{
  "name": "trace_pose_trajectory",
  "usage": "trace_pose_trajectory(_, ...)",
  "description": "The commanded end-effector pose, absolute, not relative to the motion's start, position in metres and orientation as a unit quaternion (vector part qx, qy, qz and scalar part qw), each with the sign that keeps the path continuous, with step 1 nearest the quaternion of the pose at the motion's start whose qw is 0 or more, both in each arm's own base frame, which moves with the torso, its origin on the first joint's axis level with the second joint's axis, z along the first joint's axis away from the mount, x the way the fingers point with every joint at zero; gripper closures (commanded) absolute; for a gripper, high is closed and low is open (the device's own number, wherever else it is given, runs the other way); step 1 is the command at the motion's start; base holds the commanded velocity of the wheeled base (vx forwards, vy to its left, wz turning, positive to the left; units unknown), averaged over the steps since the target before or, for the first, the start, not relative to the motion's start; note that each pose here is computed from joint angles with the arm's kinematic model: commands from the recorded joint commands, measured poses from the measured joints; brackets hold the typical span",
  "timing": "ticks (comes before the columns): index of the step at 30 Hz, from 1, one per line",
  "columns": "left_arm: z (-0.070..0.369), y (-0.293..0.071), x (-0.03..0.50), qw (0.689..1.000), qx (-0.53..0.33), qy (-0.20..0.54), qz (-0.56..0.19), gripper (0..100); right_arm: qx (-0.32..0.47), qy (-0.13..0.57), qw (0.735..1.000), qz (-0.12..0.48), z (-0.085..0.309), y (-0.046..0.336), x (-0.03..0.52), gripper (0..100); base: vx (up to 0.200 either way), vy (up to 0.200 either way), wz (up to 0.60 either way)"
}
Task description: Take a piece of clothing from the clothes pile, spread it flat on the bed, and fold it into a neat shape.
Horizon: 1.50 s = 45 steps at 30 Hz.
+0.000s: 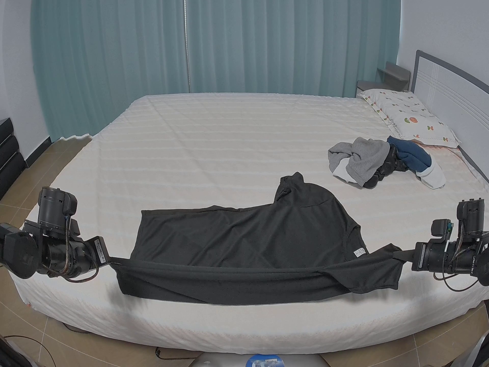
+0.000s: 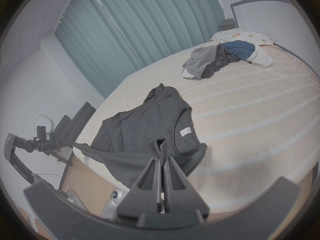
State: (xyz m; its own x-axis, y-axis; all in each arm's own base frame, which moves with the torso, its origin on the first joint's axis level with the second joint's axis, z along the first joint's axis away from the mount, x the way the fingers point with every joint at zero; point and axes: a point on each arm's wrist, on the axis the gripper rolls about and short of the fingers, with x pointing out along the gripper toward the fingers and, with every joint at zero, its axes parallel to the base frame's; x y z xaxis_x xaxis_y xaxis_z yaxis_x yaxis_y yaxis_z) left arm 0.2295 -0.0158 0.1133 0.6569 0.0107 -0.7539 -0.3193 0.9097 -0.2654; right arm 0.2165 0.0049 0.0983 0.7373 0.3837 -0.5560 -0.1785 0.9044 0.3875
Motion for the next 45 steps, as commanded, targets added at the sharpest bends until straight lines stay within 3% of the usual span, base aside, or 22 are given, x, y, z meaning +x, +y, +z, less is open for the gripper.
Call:
trace_pose_trajectory(1,0.115,-0.015,0.226,0.89,-0.188,0.403,0.094,100,0.147,0.329,0.921,0.15,0.102,0.002,0.212,100,0.0,0.0,0.0)
trace_pose_trajectory(17,0.119,-0.013,0.225,0.89,-0.182,0.408,0.093,100,0.118,0.352,0.915,0.155,0.102,0.001,0.21,100,0.0,0.0,0.0)
trace_pose_trajectory(28,0.089,-0.012,0.259,0.885,-0.211,0.4,0.114,100,0.129,0.389,0.899,0.152,0.082,0.002,0.237,100,0.0,0.0,0.0)
trace_pose_trajectory(45,0.063,-0.008,0.29,0.888,-0.257,0.361,0.125,100,0.147,0.355,0.919,0.092,0.052,0.014,0.281,100,0.0,0.0,0.0)
